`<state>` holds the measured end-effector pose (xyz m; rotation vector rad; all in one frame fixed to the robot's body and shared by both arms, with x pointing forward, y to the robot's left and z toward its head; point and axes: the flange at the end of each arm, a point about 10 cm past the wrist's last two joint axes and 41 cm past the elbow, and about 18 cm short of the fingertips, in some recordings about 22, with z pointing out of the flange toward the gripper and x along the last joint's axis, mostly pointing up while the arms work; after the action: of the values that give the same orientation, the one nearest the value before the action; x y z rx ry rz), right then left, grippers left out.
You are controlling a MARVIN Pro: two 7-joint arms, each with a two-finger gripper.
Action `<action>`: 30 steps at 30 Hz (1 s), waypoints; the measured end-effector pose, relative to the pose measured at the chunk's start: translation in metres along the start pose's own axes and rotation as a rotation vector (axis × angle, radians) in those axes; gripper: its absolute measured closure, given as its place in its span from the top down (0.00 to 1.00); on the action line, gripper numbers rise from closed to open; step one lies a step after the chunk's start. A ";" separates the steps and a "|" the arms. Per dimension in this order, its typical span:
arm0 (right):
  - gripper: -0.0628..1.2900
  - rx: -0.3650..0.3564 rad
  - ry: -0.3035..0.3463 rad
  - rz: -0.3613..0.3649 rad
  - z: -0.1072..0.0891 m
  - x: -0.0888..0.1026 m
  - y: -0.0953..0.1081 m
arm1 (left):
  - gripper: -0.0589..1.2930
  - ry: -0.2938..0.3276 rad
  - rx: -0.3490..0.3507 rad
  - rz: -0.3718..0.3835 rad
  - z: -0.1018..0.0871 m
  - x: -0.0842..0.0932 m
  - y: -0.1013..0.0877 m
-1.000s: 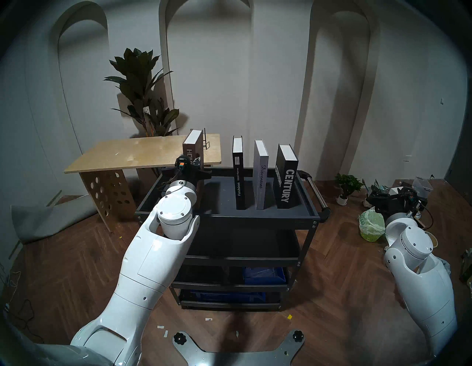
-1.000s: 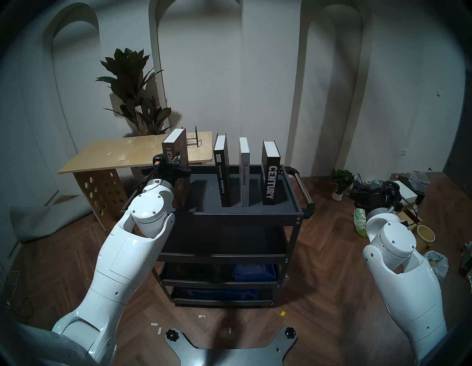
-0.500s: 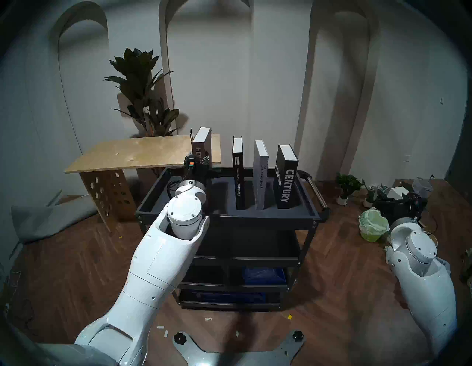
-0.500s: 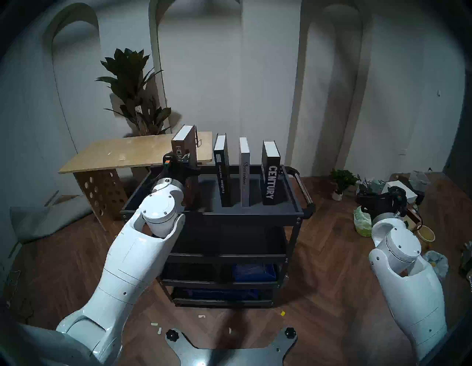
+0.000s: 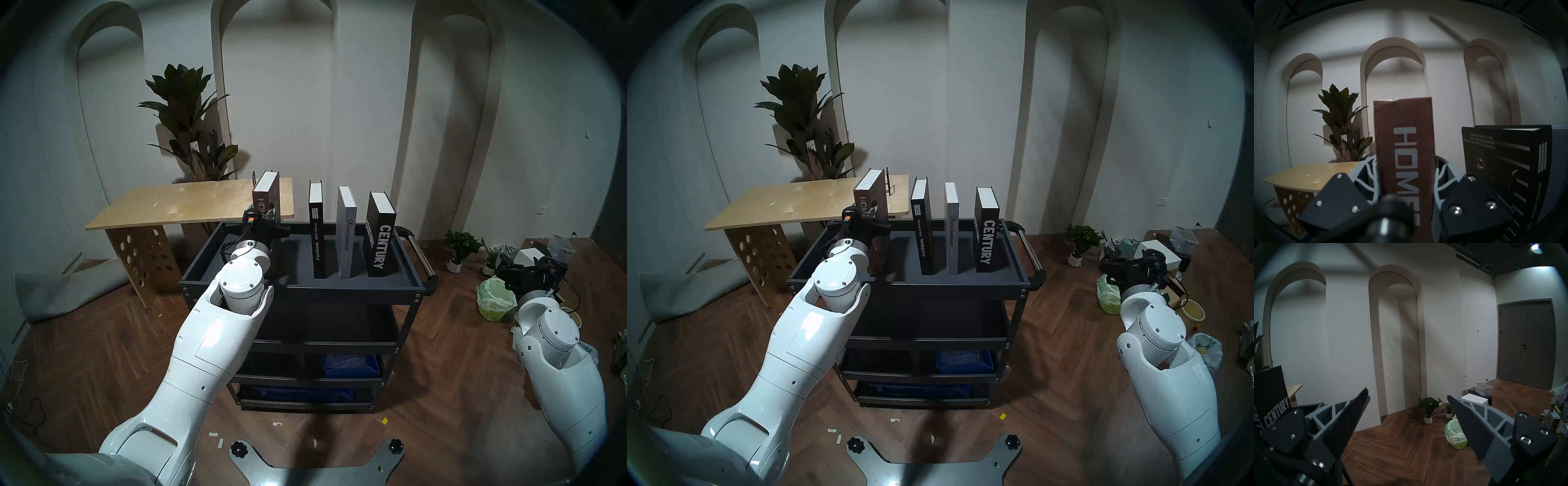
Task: Sort the books onto the shelf by size, largest to the left
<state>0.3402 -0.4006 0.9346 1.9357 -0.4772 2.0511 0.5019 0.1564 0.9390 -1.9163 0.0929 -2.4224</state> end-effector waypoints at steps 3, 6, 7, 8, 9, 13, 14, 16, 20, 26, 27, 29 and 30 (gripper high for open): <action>0.95 -0.005 0.001 -0.002 0.000 0.000 -0.001 | 0.33 0.000 -0.005 -0.014 0.001 0.000 0.001; 0.95 -0.008 0.002 -0.002 0.000 -0.001 -0.002 | 0.33 -0.002 -0.009 -0.023 0.003 -0.001 0.002; 0.95 -0.009 0.002 -0.002 0.000 -0.001 -0.003 | 0.33 -0.002 -0.010 -0.025 0.003 -0.001 0.002; 0.95 -0.010 0.002 -0.002 0.000 -0.001 -0.003 | 0.33 -0.003 -0.012 -0.029 0.003 -0.002 0.003; 0.95 -0.011 0.002 -0.002 0.000 -0.001 -0.003 | 0.33 -0.004 -0.013 -0.030 0.004 -0.003 0.003; 0.95 -0.015 0.002 -0.002 0.000 -0.001 -0.004 | 0.33 -0.005 -0.018 -0.036 0.005 -0.005 0.005; 0.95 -0.015 0.002 -0.002 0.000 -0.001 -0.004 | 0.33 -0.006 -0.019 -0.036 0.005 -0.005 0.006; 0.95 -0.017 0.002 -0.002 0.001 -0.001 -0.005 | 0.33 -0.006 -0.020 -0.037 0.005 -0.007 0.006; 0.95 -0.021 0.002 -0.002 0.001 -0.002 -0.005 | 0.33 -0.009 -0.021 -0.036 0.006 -0.010 0.007; 0.95 -0.024 0.001 -0.002 0.003 -0.003 -0.005 | 0.33 -0.017 -0.025 -0.038 0.007 -0.014 0.009; 0.95 -0.024 0.000 -0.002 0.003 -0.003 -0.005 | 0.33 -0.019 -0.026 -0.040 0.007 -0.014 0.010; 0.95 -0.024 0.000 -0.001 0.004 -0.003 -0.005 | 0.33 -0.021 -0.029 -0.042 0.008 -0.014 0.011; 0.95 -0.023 0.000 -0.001 0.004 -0.004 -0.006 | 0.33 -0.022 -0.031 -0.044 0.008 -0.014 0.012</action>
<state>0.3465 -0.3972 0.9314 1.9223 -0.4973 2.0365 0.5131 0.1458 0.9263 -1.9778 0.0889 -2.4408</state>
